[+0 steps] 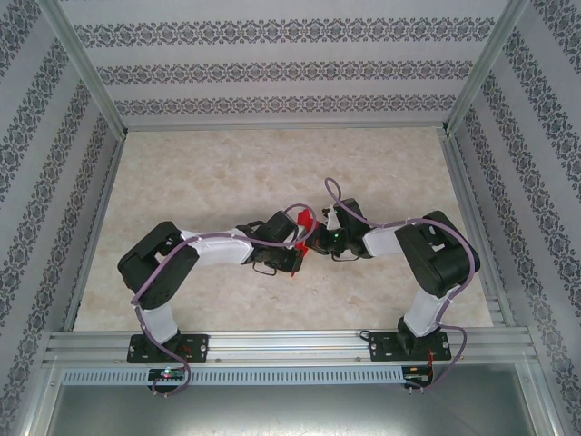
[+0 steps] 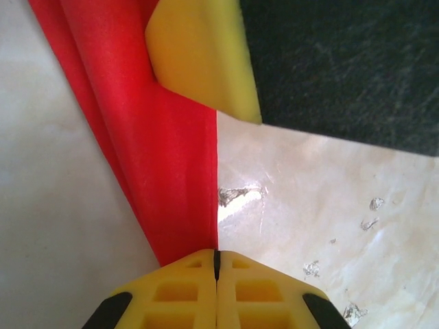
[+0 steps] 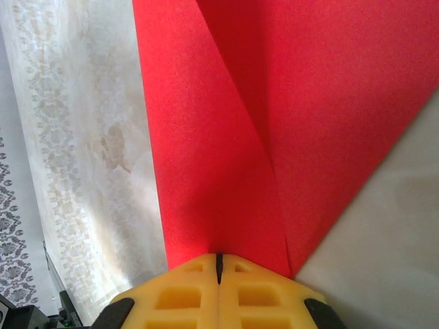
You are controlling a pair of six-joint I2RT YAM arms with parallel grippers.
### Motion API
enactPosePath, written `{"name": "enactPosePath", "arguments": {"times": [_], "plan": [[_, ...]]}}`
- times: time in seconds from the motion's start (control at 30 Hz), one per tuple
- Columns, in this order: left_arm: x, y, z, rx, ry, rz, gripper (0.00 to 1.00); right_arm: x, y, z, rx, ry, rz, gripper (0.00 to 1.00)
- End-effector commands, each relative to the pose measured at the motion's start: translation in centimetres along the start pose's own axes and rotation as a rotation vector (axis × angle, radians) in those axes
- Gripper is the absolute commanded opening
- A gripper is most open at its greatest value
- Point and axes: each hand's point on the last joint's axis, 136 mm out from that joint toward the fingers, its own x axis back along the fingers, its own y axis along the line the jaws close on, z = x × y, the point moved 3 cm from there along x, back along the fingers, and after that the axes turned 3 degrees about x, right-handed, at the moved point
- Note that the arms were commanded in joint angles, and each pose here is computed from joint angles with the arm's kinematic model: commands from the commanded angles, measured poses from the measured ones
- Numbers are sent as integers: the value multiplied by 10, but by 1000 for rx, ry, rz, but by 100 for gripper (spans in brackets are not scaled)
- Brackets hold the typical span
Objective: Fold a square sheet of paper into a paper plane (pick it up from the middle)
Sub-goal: Fold the wing for the fifth time at the center of the table.
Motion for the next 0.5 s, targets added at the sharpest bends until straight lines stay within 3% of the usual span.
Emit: {"name": "enactPosePath", "arguments": {"times": [0.0, 0.47], "plan": [[-4, 15, 29, 54, 82, -13, 8, -3, -56, 28, -93, 66, 211, 4], [-3, 5, 63, 74, 149, 48, 9, 2, -65, 29, -99, 65, 260, 4]]}}
